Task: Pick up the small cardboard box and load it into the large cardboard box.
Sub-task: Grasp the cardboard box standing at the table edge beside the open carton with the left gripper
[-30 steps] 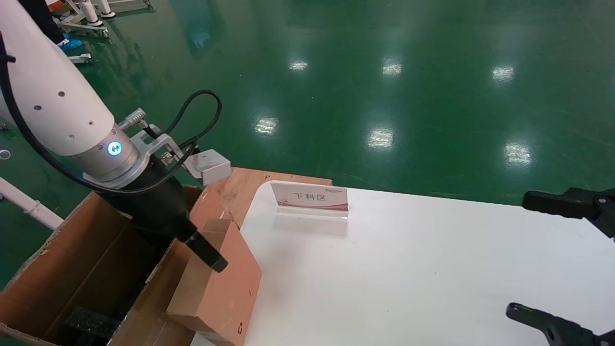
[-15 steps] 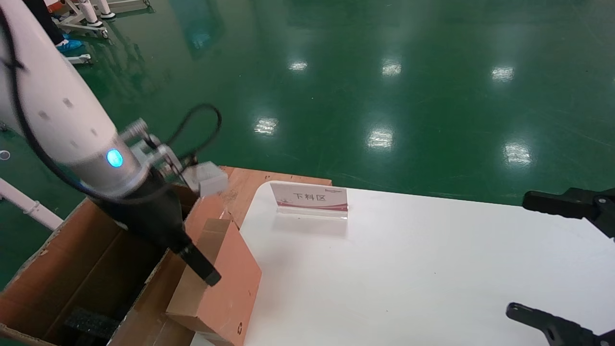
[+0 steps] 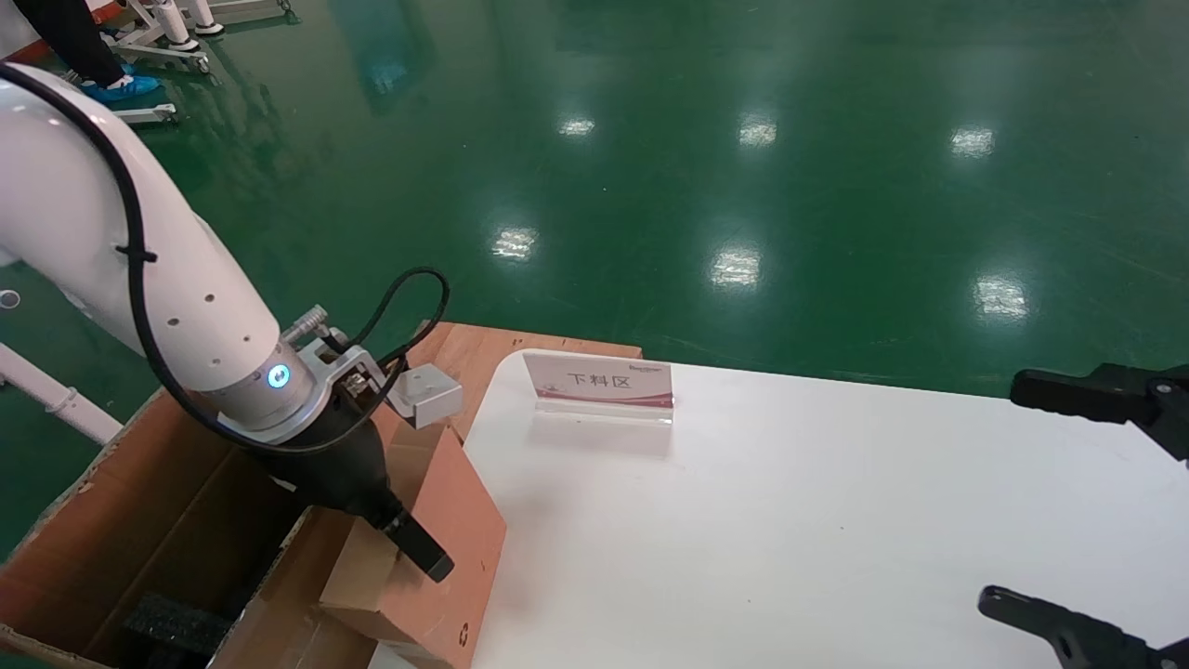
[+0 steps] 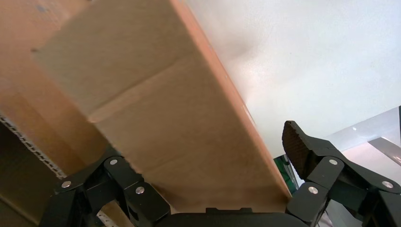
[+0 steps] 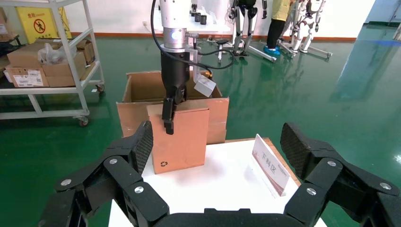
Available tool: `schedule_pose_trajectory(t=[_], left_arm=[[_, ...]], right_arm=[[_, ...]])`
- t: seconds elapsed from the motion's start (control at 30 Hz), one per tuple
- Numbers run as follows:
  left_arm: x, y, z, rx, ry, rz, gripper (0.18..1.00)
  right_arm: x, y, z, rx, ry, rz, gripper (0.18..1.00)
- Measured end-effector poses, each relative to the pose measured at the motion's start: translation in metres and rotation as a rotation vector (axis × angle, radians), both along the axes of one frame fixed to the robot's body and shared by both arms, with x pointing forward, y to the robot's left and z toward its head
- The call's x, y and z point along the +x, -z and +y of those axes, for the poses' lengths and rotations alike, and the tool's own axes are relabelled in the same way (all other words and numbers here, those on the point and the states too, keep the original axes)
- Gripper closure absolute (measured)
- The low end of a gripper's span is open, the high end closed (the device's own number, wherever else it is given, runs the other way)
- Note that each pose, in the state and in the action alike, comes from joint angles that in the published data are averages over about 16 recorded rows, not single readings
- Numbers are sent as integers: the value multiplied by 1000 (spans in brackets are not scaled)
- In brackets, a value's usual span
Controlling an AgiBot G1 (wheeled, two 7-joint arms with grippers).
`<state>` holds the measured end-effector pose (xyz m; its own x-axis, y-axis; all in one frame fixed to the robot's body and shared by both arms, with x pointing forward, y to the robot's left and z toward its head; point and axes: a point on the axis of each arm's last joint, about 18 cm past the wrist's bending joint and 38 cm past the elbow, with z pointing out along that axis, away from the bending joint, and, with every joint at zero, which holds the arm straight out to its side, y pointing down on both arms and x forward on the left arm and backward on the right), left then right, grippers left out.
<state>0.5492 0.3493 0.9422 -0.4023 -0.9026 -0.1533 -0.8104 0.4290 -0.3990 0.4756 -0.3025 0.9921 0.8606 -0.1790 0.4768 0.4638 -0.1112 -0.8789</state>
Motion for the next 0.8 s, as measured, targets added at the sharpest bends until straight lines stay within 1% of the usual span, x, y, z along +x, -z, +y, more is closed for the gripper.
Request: schedule_pose_trajectory(t=[0.3,0.5,0.7,0.8], left_arm=[[1,1,0,-3,1,0,186],[1,4,-1,1,3,3,204],[2,5,-1,3,4,5,248],[2,5,-1,4,4,6,291]], right_arm=[[0,0,0,0,0,0,179],[0,0,0,0,0,0,189],[0,0,0,0,0,0,221],[0,0,0,0,0,0,247]])
